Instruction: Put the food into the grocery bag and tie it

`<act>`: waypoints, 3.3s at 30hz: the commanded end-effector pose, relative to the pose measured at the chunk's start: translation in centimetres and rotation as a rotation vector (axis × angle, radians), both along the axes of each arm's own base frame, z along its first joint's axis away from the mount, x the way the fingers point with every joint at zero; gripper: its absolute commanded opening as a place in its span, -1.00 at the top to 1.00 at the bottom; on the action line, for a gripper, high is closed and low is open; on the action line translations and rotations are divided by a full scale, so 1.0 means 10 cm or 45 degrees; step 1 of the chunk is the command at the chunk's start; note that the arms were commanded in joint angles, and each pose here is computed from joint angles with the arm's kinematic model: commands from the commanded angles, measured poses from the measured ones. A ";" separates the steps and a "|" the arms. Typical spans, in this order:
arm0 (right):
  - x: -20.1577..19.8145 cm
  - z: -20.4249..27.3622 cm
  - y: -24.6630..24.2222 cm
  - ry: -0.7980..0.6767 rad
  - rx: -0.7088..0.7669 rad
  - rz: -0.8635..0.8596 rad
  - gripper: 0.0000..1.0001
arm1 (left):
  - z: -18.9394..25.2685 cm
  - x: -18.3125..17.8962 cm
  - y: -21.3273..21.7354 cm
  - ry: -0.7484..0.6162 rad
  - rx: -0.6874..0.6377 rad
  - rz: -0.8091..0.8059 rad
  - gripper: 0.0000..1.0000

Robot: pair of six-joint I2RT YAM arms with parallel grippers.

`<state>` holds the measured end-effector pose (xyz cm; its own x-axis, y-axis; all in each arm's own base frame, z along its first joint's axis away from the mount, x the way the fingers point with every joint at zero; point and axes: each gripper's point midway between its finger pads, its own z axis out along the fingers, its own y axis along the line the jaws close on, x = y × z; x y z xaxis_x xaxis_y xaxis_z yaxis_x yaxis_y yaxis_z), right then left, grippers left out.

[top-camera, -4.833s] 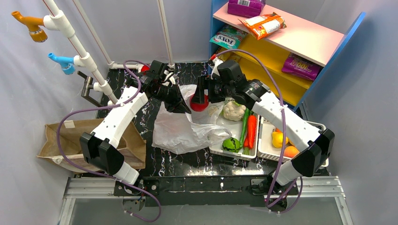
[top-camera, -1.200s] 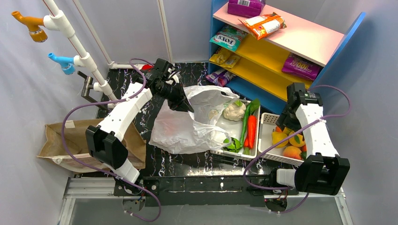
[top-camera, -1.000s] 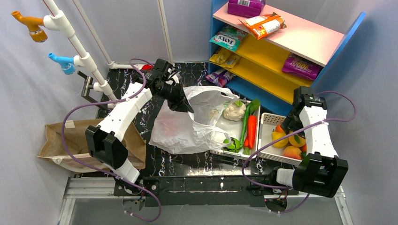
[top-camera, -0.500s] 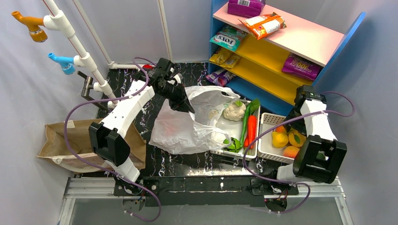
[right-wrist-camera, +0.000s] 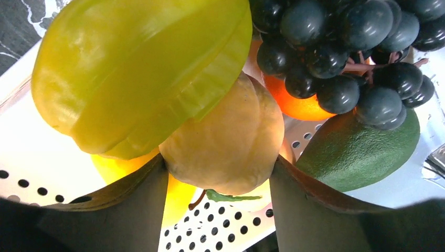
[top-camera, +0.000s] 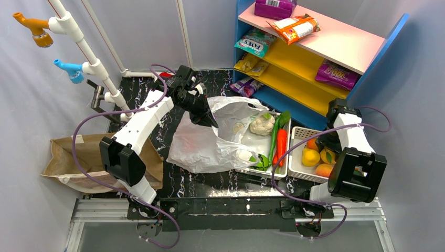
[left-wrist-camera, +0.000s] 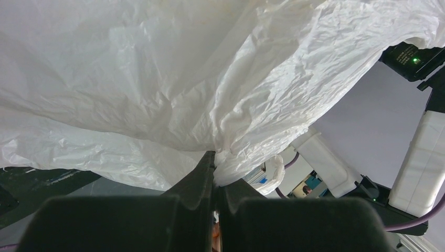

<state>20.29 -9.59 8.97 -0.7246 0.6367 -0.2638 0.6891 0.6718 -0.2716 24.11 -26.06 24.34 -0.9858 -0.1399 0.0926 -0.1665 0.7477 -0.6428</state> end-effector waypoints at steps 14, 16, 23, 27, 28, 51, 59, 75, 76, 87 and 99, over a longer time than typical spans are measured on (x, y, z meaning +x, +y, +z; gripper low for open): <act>0.23 0.81 0.55 -0.371 0.350 0.140 0.10 | 0.08 -0.08 0.00 -0.006 -0.006 -0.033 1.00; 0.22 0.89 0.66 -0.418 0.406 0.160 0.10 | 0.09 -0.07 0.00 -0.013 -0.008 -0.035 1.00; 0.34 1.32 1.18 -0.693 0.700 0.287 0.10 | 0.08 -0.08 0.01 -0.016 -0.007 -0.028 1.00; 0.45 1.69 1.58 -0.842 0.895 0.455 0.10 | 0.09 -0.07 0.01 -0.022 -0.003 -0.027 1.00; 0.47 1.77 1.66 -0.866 0.930 0.490 0.10 | 0.10 -0.07 0.01 -0.027 -0.003 -0.026 1.00; 0.57 2.40 3.79 -0.805 1.265 1.299 0.10 | 0.12 -0.14 0.10 -0.061 0.021 0.014 1.00; 0.46 2.05 4.14 -0.620 1.285 1.403 0.00 | 0.14 -0.16 0.11 -0.064 0.021 0.018 1.00; 0.09 2.07 4.41 -0.436 1.442 1.513 -0.58 | 0.11 -0.14 0.10 -0.048 0.028 0.020 1.00; 0.04 2.10 4.41 -0.425 1.462 1.524 -0.60 | 0.11 -0.13 0.10 -0.049 0.030 0.022 1.00; -0.14 2.05 4.28 -0.344 1.385 1.521 -0.73 | 0.09 -0.08 0.08 -0.055 0.036 0.024 1.00; 0.07 2.31 4.11 -0.431 1.174 1.618 -0.79 | 0.09 -0.13 0.11 -0.057 0.035 0.022 1.00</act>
